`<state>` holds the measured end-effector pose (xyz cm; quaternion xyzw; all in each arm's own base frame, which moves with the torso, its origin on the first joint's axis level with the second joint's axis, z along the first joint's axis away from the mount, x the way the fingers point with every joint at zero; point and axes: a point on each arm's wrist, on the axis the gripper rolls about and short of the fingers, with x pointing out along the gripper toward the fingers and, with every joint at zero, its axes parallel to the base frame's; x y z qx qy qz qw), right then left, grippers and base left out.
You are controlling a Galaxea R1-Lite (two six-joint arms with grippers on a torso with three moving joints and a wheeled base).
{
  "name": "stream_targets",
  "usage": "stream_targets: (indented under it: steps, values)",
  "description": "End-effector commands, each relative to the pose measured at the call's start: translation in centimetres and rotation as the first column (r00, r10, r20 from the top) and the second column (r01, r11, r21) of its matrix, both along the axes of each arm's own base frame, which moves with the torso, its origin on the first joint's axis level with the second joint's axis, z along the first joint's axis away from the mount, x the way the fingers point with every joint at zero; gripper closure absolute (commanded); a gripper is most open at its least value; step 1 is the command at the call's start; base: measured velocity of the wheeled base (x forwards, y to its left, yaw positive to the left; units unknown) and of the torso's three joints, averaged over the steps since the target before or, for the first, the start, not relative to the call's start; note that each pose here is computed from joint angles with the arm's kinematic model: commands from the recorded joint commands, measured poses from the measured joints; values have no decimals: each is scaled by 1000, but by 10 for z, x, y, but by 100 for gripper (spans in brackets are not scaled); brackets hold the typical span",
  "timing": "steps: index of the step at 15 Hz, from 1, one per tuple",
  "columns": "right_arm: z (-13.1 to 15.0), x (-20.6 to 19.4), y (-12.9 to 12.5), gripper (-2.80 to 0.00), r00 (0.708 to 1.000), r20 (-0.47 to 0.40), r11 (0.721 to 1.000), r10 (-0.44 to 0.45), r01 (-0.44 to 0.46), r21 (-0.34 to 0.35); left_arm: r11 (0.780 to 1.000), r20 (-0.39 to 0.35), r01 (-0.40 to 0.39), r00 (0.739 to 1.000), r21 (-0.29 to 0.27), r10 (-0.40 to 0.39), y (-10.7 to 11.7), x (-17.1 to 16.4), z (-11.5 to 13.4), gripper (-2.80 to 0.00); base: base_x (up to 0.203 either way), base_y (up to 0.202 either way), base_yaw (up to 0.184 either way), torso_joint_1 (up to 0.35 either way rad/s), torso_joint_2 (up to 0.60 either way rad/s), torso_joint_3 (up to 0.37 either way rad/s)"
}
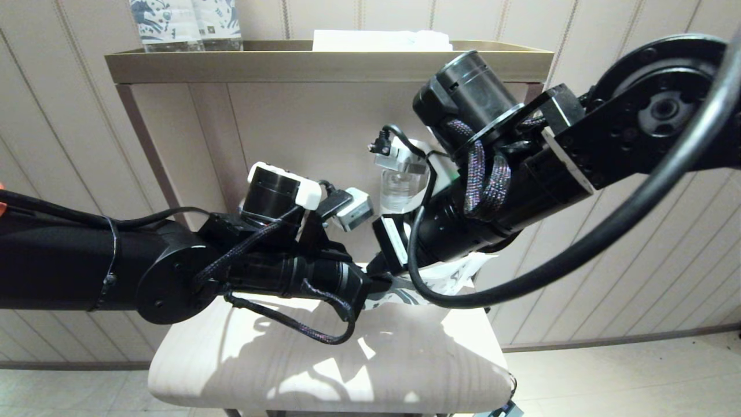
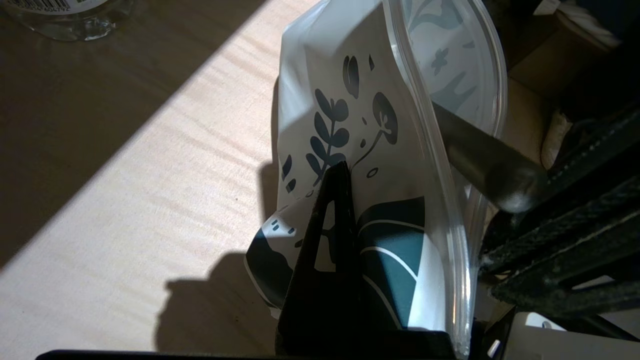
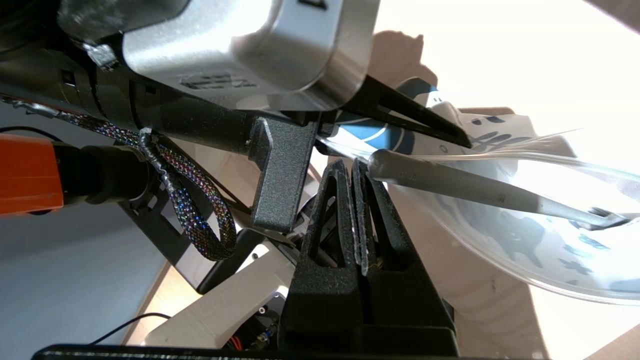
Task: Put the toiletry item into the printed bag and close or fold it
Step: Place the toothbrush in the storage bag
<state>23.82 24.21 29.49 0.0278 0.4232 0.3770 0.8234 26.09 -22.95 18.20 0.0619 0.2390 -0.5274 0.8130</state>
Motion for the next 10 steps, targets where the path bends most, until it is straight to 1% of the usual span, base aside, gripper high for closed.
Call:
stream_targets:
  steps: [1, 4, 10]
  values:
    - [4, -3, -1, 0, 1000, 3, 1000, 4, -4, 7, 1000, -2, 3, 1000, 1, -3, 0, 0, -1, 0, 0, 0, 0, 0, 0, 0]
    - [9, -11, 1, 0, 1000, 16, 999, 26, -26, 19, 1000, -2, 2, 1000, 1, -2, 0, 0, -1, 0, 0, 0, 0, 0, 0, 0]
    - [8, -9, 2, 0, 1000, 19, 1000, 22, -22, 22, 1000, -3, 2, 1000, 2, -2, 0, 1, -1, 0, 0, 0, 0, 0, 0, 0]
